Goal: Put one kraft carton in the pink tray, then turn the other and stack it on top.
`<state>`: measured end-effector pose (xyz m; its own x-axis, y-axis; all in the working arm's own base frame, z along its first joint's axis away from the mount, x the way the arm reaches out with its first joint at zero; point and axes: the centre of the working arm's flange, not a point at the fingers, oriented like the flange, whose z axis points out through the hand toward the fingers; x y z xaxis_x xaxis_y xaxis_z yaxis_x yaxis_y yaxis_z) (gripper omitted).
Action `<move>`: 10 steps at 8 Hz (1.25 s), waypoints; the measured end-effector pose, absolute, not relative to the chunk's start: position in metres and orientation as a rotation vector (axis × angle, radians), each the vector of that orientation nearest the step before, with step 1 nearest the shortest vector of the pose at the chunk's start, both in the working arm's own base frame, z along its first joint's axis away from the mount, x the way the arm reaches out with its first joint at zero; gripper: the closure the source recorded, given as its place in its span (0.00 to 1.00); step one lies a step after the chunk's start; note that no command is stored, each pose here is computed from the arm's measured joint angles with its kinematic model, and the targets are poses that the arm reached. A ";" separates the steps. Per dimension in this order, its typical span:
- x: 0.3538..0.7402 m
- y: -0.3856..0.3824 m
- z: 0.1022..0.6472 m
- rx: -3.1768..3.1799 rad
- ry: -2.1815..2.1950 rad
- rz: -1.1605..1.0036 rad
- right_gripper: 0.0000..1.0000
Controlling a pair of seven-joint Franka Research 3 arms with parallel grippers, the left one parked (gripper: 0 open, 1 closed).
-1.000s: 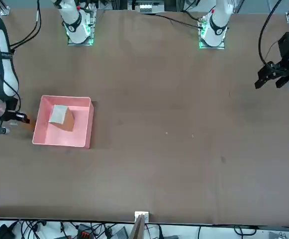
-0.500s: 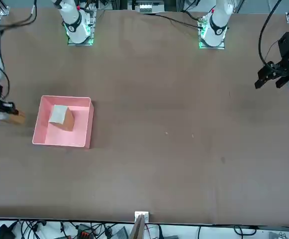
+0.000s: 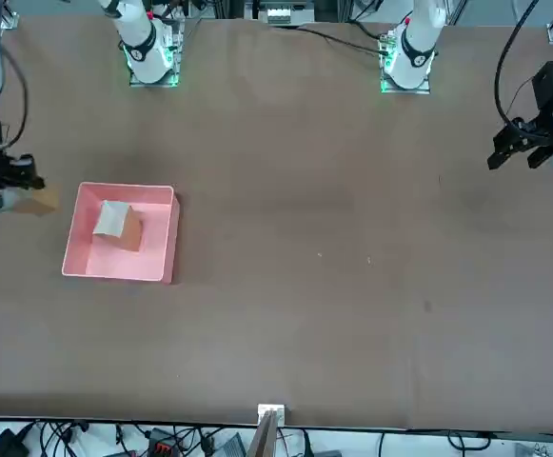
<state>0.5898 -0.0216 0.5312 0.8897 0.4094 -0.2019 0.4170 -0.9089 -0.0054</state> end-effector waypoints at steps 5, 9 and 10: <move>0.573 0.029 0.513 2.714 1.560 -0.352 0.99; 0.538 0.032 0.471 2.405 1.969 -0.142 0.99; 0.532 0.033 0.465 2.327 2.044 -0.103 0.99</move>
<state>0.5324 0.0326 0.4651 0.1284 0.9887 -0.0777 0.9915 -0.1297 -0.0117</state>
